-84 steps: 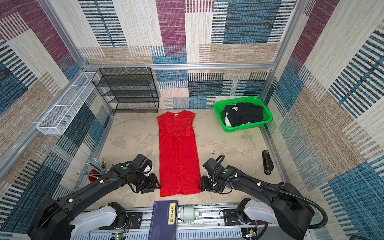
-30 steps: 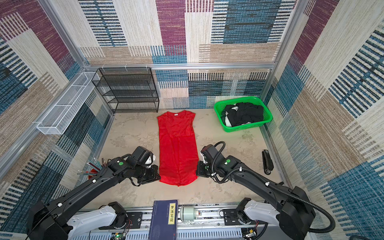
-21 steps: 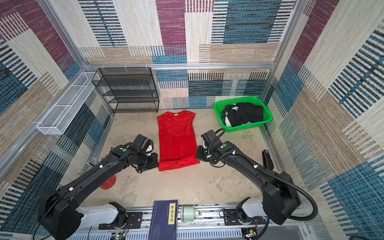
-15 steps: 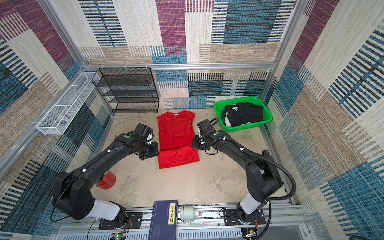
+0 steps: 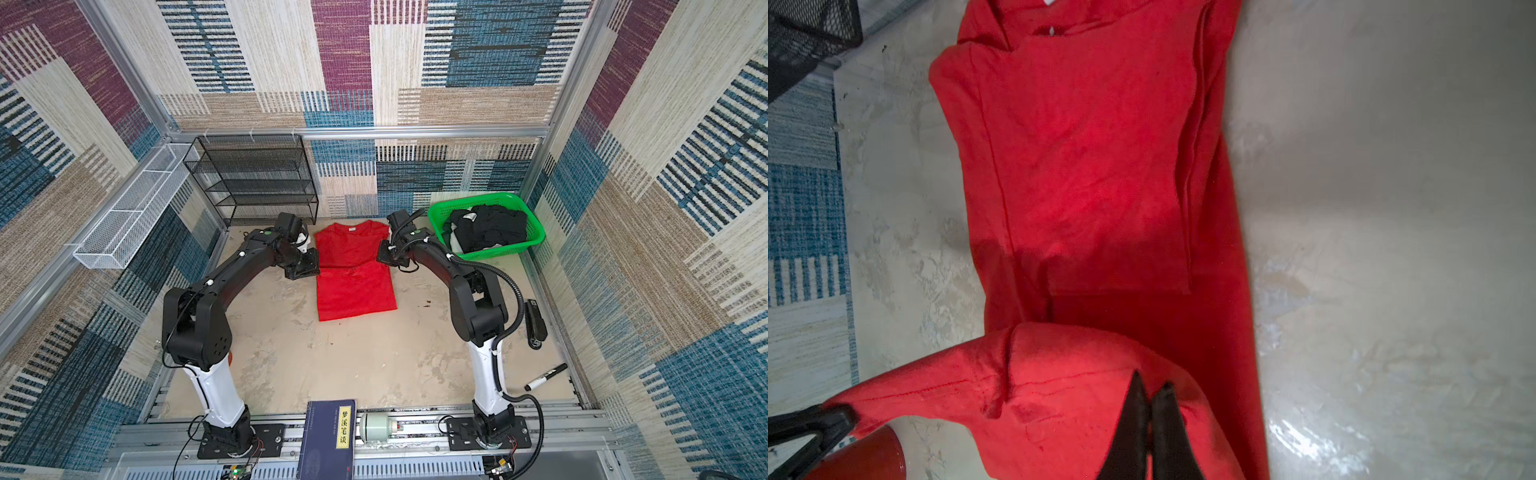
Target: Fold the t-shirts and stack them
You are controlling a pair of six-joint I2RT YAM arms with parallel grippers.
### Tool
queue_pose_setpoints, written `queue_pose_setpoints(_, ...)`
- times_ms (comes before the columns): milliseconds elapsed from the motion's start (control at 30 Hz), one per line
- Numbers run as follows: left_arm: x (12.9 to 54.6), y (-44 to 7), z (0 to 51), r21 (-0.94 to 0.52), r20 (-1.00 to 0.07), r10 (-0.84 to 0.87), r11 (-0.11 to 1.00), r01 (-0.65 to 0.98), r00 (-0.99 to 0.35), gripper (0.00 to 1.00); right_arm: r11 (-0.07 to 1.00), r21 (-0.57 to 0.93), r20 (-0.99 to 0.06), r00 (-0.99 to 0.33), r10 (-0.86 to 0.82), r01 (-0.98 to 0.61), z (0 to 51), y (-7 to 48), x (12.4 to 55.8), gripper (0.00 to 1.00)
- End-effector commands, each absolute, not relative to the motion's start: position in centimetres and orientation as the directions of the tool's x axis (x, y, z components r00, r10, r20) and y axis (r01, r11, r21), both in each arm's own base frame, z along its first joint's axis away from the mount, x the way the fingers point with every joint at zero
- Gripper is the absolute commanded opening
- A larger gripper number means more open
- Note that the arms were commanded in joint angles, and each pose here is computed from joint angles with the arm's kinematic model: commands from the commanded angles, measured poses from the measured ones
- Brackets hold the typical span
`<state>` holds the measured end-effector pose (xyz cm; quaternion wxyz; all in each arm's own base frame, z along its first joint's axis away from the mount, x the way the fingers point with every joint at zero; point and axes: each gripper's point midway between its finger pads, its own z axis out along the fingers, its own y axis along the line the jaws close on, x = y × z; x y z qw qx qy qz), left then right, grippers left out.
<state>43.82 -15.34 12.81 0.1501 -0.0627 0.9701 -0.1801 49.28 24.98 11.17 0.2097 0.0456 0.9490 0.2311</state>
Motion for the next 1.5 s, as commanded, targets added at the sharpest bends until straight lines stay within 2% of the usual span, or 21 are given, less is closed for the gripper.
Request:
queue_pose_setpoints(0, 44.3, -15.3, 11.7, -0.369, -0.236, -0.144, 0.928, -0.048, -0.961, 0.00, 0.910, 0.415, -0.344, -0.923, 0.172, 0.015, 9.3, 23.9, 49.9, 0.00)
queue_pose_setpoints(200, 46.5, -14.9, 9.1, -0.375, -0.197, -0.195, 0.921, -0.110, -0.961, 0.00, 0.914, 0.407, -0.325, -0.934, 0.148, 0.003, 6.9, 24.0, 51.4, 0.00)
queue_pose_setpoints(233, 47.1, -14.8, 8.7, -0.379, -0.202, -0.206, 0.918, -0.118, -0.957, 0.02, 0.918, 0.397, -0.326, -0.933, 0.150, 0.009, 6.8, 23.9, 51.7, 0.03)
queue_pose_setpoints(300, 48.4, -14.7, 8.4, -0.399, -0.220, -0.226, 0.909, -0.124, -0.949, 0.05, 0.922, 0.387, -0.349, -0.925, 0.151, 0.004, 7.2, 23.8, 52.4, 0.24)
queue_pose_setpoints(433, 51.2, -13.9, 10.6, -0.417, -0.342, -0.273, 0.902, -0.116, -0.899, 0.30, 0.913, 0.403, -0.464, -0.874, 0.145, -0.062, 11.9, 24.2, 53.3, 0.54)
queue_pose_setpoints(500, 51.4, -14.0, 12.1, -0.422, -0.382, -0.268, 0.902, -0.091, -0.885, 0.35, 0.916, 0.394, -0.484, -0.865, 0.134, -0.079, 13.1, 24.1, 52.4, 0.57)
queue_pose_setpoints(600, 49.6, -16.1, 12.8, -0.427, -0.384, -0.199, 0.904, -0.018, -0.902, 0.37, 0.914, 0.393, -0.452, -0.887, 0.096, -0.101, 12.9, 24.9, 49.2, 0.51)
queue_pose_setpoints(767, 45.4, -20.3, 10.5, -0.420, -0.303, -0.105, 0.907, 0.034, -0.947, 0.34, 0.894, 0.429, -0.359, -0.932, 0.040, -0.127, 9.7, 27.5, 42.5, 0.26)
queue_pose_setpoints(867, 44.1, -21.6, 9.0, -0.425, -0.274, -0.097, 0.905, 0.030, -0.957, 0.33, 0.878, 0.471, -0.293, -0.954, 0.068, -0.082, 7.3, 27.6, 39.8, 0.16)
queue_pose_setpoints(1133, 44.7, -22.9, 4.9, -0.376, -0.233, -0.076, 0.926, 0.018, -0.970, 0.32, 0.904, 0.427, -0.186, -0.979, 0.080, -0.007, 2.8, 26.1, 37.3, 0.09)
queue_pose_setpoints(1300, 47.7, -22.2, 3.9, -0.304, -0.267, -0.111, 0.952, -0.026, -0.957, 0.33, 0.908, 0.420, -0.152, -0.985, 0.082, 0.011, 2.0, 25.9, 36.7, 0.09)
queue_pose_setpoints(1467, 52.0, -21.8, 5.7, -0.268, -0.359, -0.126, 0.963, -0.027, -0.925, 0.34, 0.918, 0.396, -0.118, -0.990, 0.082, 0.028, 1.4, 25.4, 35.9, 0.09)
